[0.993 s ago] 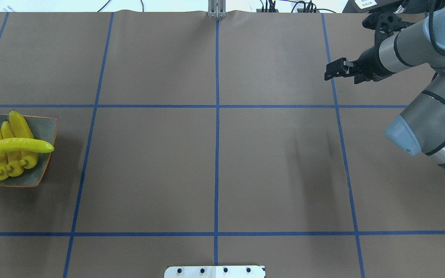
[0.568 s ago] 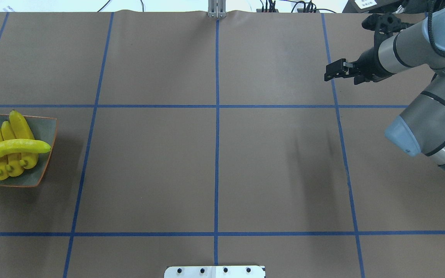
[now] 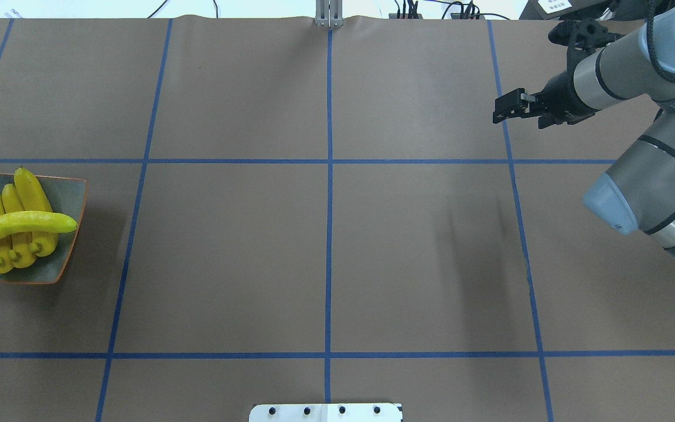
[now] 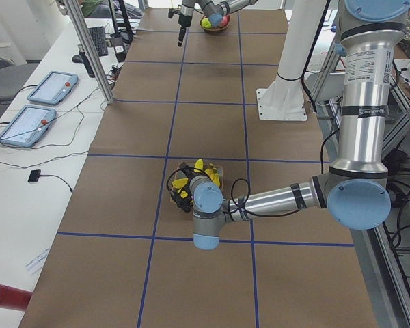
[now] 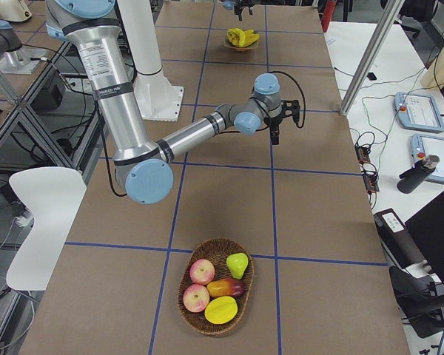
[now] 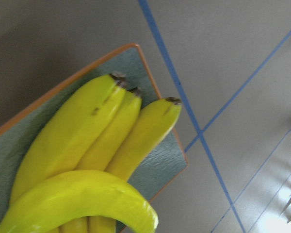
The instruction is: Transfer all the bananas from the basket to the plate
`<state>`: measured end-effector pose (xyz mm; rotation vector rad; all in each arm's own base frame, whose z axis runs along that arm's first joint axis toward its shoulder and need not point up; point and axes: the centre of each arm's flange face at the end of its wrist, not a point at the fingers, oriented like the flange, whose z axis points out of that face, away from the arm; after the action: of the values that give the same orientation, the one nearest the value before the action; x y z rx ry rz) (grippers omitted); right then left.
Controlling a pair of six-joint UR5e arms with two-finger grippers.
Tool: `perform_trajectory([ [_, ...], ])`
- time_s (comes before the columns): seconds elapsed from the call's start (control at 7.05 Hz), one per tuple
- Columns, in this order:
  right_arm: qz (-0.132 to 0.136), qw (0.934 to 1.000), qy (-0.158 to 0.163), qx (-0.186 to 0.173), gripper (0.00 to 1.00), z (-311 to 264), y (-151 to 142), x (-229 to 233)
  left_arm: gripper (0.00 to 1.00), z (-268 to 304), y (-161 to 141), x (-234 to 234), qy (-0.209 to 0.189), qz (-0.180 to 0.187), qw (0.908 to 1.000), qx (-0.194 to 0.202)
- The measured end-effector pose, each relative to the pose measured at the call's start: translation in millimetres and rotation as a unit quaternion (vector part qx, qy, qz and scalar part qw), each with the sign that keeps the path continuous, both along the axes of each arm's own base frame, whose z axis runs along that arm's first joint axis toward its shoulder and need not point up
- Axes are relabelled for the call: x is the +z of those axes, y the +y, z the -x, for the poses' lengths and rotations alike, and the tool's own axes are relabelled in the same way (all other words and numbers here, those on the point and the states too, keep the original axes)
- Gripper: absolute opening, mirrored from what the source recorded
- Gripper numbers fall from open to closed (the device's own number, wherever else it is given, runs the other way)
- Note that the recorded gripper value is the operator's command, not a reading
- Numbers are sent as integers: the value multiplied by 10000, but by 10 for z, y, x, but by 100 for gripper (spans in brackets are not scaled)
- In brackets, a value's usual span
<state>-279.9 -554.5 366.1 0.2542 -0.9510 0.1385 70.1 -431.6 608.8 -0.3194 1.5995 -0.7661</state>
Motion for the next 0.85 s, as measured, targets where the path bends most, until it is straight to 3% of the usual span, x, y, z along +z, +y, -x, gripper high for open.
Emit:
perform_trajectory([
  [0.14,35,9998,170,-31,100,-78,-54,43,100,202,-179,-93,-206,-424,9984,-317],
  [0.43,7,9972,707,-259,100,-340,-197,206,100,570,-483,-98,-1045,-1241,9844,-677],
  [0.85,64,9897,1314,-558,100,-823,-344,471,100,786,-974,-285,-1840,-1846,9616,-856],
])
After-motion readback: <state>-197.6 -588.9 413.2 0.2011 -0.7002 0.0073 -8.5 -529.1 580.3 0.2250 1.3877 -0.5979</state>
